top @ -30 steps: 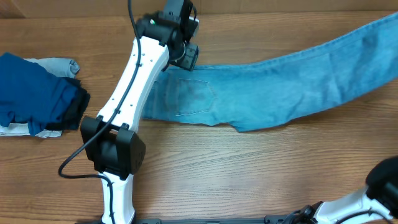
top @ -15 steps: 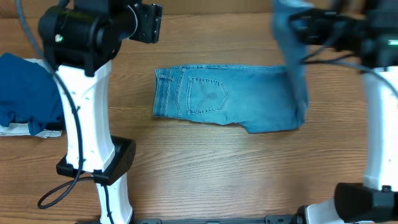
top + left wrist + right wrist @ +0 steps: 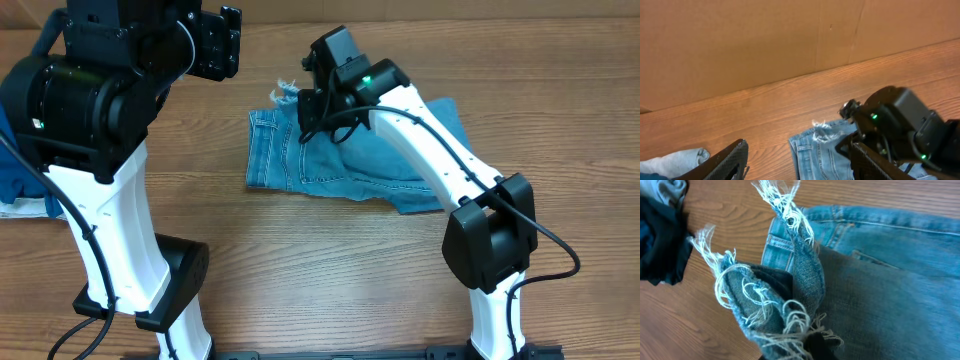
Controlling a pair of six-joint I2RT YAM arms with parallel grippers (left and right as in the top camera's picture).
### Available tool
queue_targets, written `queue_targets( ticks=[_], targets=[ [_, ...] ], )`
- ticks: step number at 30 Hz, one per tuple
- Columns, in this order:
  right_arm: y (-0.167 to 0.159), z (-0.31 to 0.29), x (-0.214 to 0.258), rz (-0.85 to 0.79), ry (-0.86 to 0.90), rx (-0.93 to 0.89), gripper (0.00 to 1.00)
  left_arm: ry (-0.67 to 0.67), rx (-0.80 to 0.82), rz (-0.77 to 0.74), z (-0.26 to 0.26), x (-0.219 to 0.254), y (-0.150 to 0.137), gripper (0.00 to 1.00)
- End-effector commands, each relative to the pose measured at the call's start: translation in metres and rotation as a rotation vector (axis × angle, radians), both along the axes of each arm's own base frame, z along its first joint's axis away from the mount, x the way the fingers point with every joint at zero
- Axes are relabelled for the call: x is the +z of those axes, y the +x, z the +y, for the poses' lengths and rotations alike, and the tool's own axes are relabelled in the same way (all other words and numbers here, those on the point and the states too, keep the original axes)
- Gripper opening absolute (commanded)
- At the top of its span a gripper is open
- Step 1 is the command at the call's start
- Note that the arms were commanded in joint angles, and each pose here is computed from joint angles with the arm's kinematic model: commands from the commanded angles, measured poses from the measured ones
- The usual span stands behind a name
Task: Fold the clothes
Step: 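Release the hems and raise both grippers above the folded jeans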
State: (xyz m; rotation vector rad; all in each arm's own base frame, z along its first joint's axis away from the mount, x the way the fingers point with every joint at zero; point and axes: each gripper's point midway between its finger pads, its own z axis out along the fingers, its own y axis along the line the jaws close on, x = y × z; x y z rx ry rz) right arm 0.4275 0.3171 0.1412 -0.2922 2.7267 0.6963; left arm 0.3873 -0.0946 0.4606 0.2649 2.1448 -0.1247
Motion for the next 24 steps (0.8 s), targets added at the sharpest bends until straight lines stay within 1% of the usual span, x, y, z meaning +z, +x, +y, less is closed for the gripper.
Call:
queue_targets(
  ticks=[1, 6, 7, 8, 9, 11, 14, 15, 16, 18, 20, 21, 23, 24],
  targets=[
    [-0.009, 0.017, -0.005, -0.012, -0.012, 0.022, 0.04, -0.005, -0.019, -0.035, -0.002, 0.011, -0.008, 0.68],
    [-0.013, 0.028, -0.018, 0.003, -0.031, -0.004, 0.04, -0.02, -0.03, -0.034, -0.005, 0.012, -0.009, 0.68],
    [-0.013, 0.028, -0.019, 0.004, -0.032, -0.003, 0.14, -0.023, -0.034, -0.034, -0.005, 0.012, -0.009, 0.68],
    [-0.013, 0.028, -0.019, 0.004, -0.033, -0.003, 0.32, -0.022, -0.033, -0.032, -0.005, 0.011, -0.009, 0.68],
    [-0.013, 0.028, -0.019, -0.001, -0.035, -0.001, 0.39, -0.022, -0.033, -0.032, -0.005, 0.011, -0.009, 0.68],
    [-0.009, 0.023, -0.017, -0.006, -0.034, -0.008, 0.43, -0.022, -0.033, -0.03, -0.005, 0.011, -0.009, 0.68],
    [0.007, 0.006, 0.004, -0.076, -0.022, 0.002, 0.45, -0.016, -0.032, -0.013, -0.005, 0.007, -0.01, 0.69],
    [0.014, -0.004, 0.013, -0.091, -0.013, -0.023, 0.45, -0.013, -0.032, -0.002, -0.005, 0.004, -0.01, 0.69],
    [0.022, -0.02, 0.022, -0.099, -0.008, -0.056, 0.48, -0.01, -0.032, 0.012, -0.005, 0.001, -0.009, 0.69],
    [0.029, -0.056, 0.028, -0.065, -0.015, -0.12, 0.5, 0.0, -0.032, 0.059, -0.006, -0.012, -0.004, 0.69],
    [0.018, -0.086, 0.021, 0.055, -0.002, -0.133, 0.52, 0.016, -0.036, 0.143, -0.009, -0.035, 0.003, 0.69],
    [0.008, -0.096, 0.017, 0.102, -0.002, -0.09, 0.55, 0.018, -0.053, 0.217, -0.014, -0.055, 0.006, 0.68],
    [-0.005, -0.105, 0.011, 0.14, -0.051, -0.066, 0.56, 0.02, -0.074, 0.325, -0.02, -0.085, 0.008, 0.69],
    [-0.007, -0.112, 0.008, 0.152, -0.084, -0.081, 0.55, 0.042, -0.071, 0.42, -0.02, -0.112, 0.009, 0.69]
  ],
)
